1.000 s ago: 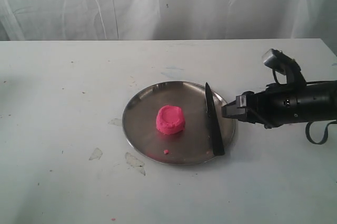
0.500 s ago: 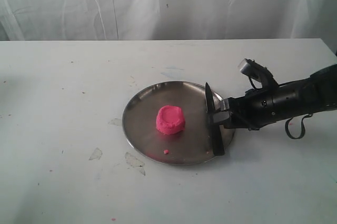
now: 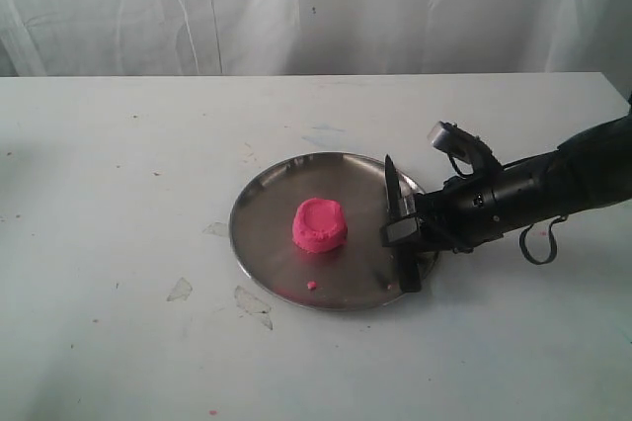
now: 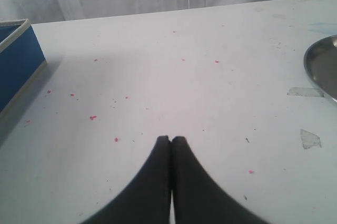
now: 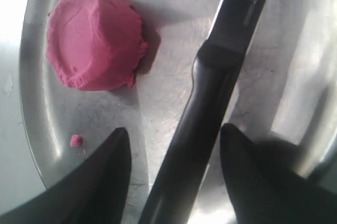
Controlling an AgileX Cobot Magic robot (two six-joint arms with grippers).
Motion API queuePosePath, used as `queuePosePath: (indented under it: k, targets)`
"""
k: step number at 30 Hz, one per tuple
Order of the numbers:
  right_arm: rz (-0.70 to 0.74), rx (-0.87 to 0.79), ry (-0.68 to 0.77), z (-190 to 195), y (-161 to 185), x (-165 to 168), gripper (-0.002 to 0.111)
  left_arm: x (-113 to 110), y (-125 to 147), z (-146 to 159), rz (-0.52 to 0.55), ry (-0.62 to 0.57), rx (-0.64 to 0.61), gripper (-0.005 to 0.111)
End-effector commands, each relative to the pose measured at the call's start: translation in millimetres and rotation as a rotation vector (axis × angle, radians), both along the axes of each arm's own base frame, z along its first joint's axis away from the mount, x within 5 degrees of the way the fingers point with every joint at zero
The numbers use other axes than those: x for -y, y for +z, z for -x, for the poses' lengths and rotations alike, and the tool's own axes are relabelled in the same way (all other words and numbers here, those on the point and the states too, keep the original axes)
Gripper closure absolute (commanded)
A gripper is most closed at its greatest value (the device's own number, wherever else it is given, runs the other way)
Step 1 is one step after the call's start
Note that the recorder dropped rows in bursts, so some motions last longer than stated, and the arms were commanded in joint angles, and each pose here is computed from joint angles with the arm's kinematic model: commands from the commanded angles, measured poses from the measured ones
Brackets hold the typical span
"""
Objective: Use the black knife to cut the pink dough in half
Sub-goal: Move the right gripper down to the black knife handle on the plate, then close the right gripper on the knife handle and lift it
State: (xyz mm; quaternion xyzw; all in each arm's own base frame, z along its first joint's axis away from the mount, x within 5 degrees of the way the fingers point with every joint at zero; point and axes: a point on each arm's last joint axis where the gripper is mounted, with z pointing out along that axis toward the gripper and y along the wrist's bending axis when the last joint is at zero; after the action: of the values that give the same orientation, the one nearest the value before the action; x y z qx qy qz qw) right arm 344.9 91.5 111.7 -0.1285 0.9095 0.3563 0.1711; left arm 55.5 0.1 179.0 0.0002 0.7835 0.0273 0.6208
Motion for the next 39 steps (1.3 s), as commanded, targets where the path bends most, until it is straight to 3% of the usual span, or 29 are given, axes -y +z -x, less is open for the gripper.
queuePosePath:
  k: [1, 11, 20, 27, 34, 39]
  targets:
    - [0.015, -0.018, -0.001, -1, -6, 0, 0.058, 0, -1, 0, 0.005, 0.003, 0.003, 0.107]
    - [-0.013, -0.082, 0.012, 0, -20, -2, 0.061, 0, -1, 0, 0.005, 0.003, 0.003, 0.107]
    - [0.005, -0.108, -0.002, -1, -26, -1, 0.076, 0, -1, 0, 0.005, 0.003, 0.003, 0.107]
    - [0.017, -0.100, -0.045, -5, -27, 0, 0.098, 0, -1, 0, 0.005, 0.003, 0.003, 0.107]
    - [-0.017, -0.086, -0.039, -9, -20, -2, 0.099, 0, -1, 0, 0.005, 0.003, 0.003, 0.107]
    - [-0.002, 0.027, -0.046, -15, 11, -1, 0.099, 0, -1, 0, 0.005, 0.003, 0.003, 0.107]
